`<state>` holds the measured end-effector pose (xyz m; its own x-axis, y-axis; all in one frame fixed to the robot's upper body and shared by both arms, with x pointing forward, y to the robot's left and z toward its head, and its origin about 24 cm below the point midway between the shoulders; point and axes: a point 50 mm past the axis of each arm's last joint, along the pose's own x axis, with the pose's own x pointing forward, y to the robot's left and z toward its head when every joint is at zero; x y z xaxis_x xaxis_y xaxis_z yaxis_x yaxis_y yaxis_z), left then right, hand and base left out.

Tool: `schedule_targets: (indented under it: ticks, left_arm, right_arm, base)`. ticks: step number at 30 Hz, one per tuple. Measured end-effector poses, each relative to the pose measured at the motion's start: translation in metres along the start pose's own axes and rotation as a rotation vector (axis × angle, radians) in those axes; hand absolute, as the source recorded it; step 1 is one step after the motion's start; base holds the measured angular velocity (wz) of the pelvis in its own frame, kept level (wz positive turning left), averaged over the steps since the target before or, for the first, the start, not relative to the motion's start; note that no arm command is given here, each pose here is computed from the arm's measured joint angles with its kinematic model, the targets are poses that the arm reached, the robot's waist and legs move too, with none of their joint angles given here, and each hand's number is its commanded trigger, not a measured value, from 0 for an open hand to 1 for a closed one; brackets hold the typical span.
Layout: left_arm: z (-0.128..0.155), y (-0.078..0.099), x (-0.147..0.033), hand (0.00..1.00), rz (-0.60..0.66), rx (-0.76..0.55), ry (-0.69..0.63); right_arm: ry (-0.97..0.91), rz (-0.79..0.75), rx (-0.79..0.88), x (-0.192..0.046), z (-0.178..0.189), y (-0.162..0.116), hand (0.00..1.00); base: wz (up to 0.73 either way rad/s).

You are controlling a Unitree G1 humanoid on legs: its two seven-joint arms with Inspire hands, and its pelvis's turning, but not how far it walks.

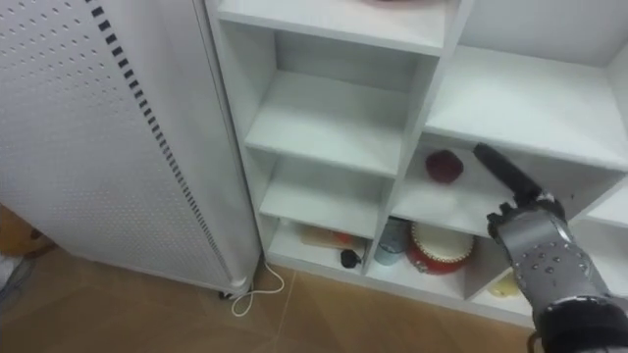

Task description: Arrange fruit in the closet

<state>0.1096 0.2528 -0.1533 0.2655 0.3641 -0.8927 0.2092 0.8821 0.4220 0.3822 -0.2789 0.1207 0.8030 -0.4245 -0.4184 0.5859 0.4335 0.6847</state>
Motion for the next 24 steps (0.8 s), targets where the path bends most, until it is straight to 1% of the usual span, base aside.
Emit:
schedule_targets:
  ticks: [1,3,4,6,7,9,10,12,13,15,18,19,21,22,24]
  left_arm:
    - [0.000,0.000,0.000,0.00,-0.007,0.000,0.001]
    - [0.001,-0.002,0.000,0.00,-0.038,-0.001,0.002]
    - [0.001,-0.003,0.000,0.00,-0.050,-0.001,0.001]
    - [0.003,-0.003,0.000,0.00,-0.088,-0.003,-0.003]
    - [0.002,-0.003,0.000,0.00,-0.097,-0.004,-0.001]
    - [0.002,0.000,0.000,0.00,-0.118,-0.014,0.002]
    - [0.002,0.000,0.000,0.00,-0.122,-0.023,0.002]
    - [0.006,0.001,0.000,0.00,-0.140,-0.033,-0.003]
    - [0.008,0.001,0.000,0.00,-0.144,-0.035,-0.006]
    - [0.012,0.005,0.001,0.00,-0.144,-0.079,-0.018]
    - [0.009,0.007,0.001,0.00,-0.149,-0.123,-0.018]
    - [0.010,0.007,0.001,0.00,-0.149,-0.128,-0.021]
    - [0.015,0.009,0.001,0.00,-0.145,-0.149,-0.050]
    - [0.016,0.010,0.001,0.00,-0.144,-0.157,-0.058]
    - [0.013,0.011,0.001,0.00,-0.141,-0.184,-0.059]
  right_arm:
    - [0.010,0.000,0.009,0.002,-0.002,-0.006,0.00]
    - [0.045,-0.036,0.001,0.009,-0.013,-0.043,0.00]
    - [0.051,-0.048,-0.008,0.010,-0.015,-0.051,0.00]
    - [0.068,-0.081,-0.062,0.012,-0.021,-0.081,0.00]
    - [0.079,-0.096,-0.080,0.012,-0.024,-0.090,0.00]
    - [0.106,-0.136,-0.149,0.009,-0.031,-0.124,0.00]
    - [0.117,-0.148,-0.166,0.008,-0.034,-0.133,0.00]
    - [0.167,-0.192,-0.278,0.002,-0.042,-0.165,0.00]
    - [0.178,-0.198,-0.304,0.000,-0.044,-0.172,0.00]
    - [0.231,-0.229,-0.399,-0.009,-0.051,-0.202,0.00]
    - [0.309,-0.252,-0.520,-0.020,-0.062,-0.227,0.00]
    - [0.320,-0.258,-0.529,-0.022,-0.064,-0.231,0.00]
    - [0.376,-0.283,-0.596,-0.033,-0.073,-0.254,0.00]
    - [0.392,-0.290,-0.613,-0.036,-0.076,-0.259,0.00]
    - [0.463,-0.315,-0.660,-0.052,-0.089,-0.282,0.00]
  base:
    - [0.00]
    - [-0.02]
    - [-0.08]
    - [-0.05]
    - [0.00]
    - [-0.05]
    - [0.00]
    - [-0.02]
    - [-0.08]
    - [-0.08]
    - [-0.13]
    - [0.09]
    - [0.20]
    - [0.06]
    - [0.00]
